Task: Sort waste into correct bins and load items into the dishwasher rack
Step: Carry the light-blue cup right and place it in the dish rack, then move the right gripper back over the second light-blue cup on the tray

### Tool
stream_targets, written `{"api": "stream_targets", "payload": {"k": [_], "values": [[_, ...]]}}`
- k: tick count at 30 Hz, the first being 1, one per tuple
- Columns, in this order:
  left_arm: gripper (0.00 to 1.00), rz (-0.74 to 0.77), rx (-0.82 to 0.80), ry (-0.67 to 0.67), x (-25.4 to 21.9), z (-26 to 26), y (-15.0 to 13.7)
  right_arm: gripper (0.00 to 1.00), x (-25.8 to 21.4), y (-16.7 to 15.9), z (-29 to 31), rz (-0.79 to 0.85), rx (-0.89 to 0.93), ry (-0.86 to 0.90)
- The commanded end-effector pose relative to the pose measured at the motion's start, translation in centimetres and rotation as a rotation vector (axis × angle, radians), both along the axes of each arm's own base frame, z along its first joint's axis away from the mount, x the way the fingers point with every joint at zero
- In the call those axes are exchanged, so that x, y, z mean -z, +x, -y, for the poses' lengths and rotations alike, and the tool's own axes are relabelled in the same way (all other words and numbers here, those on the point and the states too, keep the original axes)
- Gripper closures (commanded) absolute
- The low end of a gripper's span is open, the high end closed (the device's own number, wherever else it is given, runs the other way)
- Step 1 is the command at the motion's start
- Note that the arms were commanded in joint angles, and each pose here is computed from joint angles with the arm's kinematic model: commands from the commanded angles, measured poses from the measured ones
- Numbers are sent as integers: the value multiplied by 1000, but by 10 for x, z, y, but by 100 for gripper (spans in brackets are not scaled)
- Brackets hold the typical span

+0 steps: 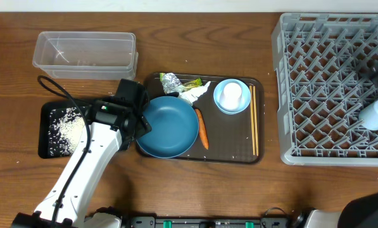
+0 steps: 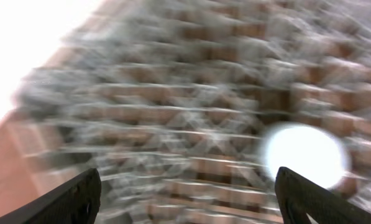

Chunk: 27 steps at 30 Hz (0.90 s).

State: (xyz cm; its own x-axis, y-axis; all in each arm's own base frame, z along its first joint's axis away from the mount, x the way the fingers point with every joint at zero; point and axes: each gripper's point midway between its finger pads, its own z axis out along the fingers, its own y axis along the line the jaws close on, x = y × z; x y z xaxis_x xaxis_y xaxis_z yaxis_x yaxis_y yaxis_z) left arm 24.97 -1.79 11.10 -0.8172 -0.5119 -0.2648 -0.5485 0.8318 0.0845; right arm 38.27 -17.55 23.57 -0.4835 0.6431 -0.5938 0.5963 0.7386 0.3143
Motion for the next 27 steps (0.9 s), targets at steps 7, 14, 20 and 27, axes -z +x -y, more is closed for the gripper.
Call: {"api": "stream_targets", "payload": {"k": [7, 14, 20, 27], "values": [[2, 33, -15, 11, -9, -3, 4, 8, -35, 42, -179, 90, -375, -26], [2, 33, -15, 11, -9, -3, 4, 7, 34, 58, -290, -51, -569, -129], [2, 33, -15, 11, -9, -3, 4, 7, 82, 59, -322, -147, -590, -140], [2, 33, -15, 11, -9, -3, 4, 7, 121, 48, -353, -236, -674, -134]]}}
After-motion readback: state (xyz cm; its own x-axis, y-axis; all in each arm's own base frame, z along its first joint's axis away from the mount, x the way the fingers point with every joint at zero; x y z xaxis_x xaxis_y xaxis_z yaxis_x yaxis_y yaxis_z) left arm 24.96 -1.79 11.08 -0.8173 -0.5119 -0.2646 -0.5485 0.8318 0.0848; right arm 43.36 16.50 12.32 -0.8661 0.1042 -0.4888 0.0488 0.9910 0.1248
